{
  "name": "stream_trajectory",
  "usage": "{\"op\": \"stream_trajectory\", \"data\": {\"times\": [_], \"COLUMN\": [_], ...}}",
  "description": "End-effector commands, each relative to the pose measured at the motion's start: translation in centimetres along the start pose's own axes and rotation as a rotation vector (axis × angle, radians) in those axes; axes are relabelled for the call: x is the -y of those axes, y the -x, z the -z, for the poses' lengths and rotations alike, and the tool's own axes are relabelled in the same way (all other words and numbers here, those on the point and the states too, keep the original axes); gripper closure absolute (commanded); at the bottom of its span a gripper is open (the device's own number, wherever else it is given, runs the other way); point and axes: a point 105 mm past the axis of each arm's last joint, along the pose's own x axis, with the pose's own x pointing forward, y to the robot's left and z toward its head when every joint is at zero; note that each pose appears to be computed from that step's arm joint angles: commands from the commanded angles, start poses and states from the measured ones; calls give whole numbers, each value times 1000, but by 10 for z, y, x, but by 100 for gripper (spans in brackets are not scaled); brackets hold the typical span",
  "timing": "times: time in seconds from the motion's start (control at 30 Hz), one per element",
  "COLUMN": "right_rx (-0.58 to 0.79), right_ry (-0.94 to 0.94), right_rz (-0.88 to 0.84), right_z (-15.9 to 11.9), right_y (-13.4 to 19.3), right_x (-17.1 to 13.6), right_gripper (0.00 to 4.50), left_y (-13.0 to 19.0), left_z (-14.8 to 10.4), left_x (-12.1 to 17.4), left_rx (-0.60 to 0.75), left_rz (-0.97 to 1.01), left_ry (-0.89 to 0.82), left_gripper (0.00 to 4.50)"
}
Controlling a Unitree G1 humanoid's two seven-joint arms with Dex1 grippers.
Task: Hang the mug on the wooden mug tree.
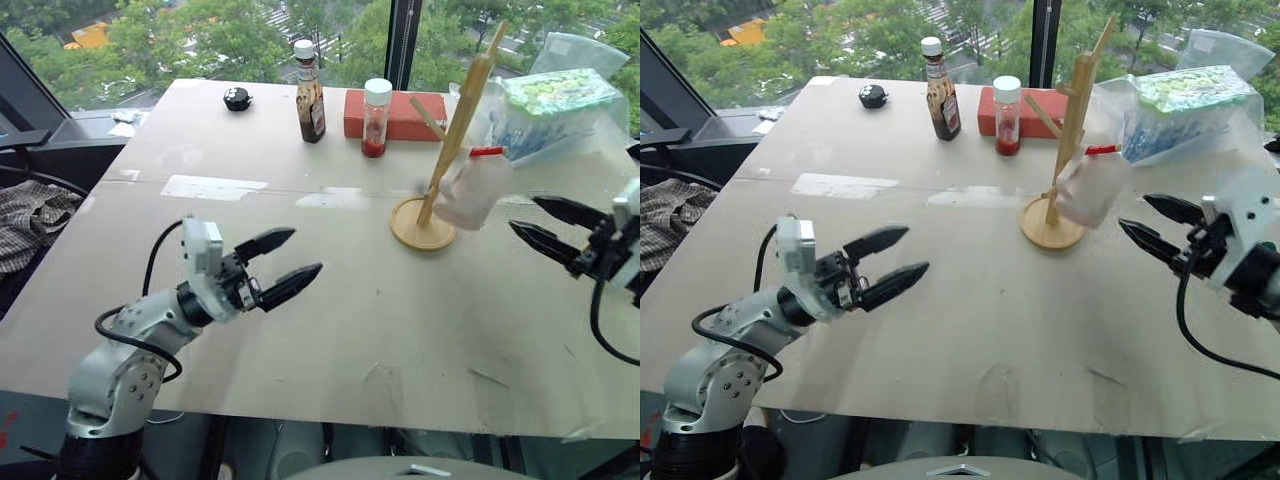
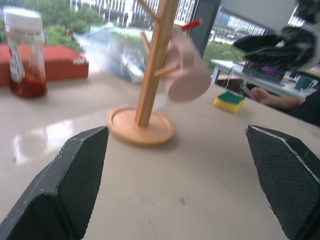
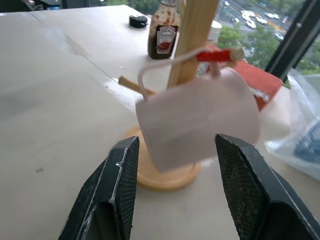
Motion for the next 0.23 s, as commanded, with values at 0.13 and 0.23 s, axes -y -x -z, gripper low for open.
{"op": "stream_trajectory", "data": {"times": [0.13, 0.23], "right_rx": [-181, -215], "right_ry": [53, 72], "right_rz": [108, 89], "right_z": [68, 81], "right_y": [44, 49], "right_x": [-6, -12], "right_gripper": [214, 214], "left_y": [20, 23], "left_z": [22, 24], "left_x": [-14, -19], "left_rx": [-121, -145], "left_rz": [-42, -54], "left_ry": [-17, -24], "left_gripper": [0, 0]}}
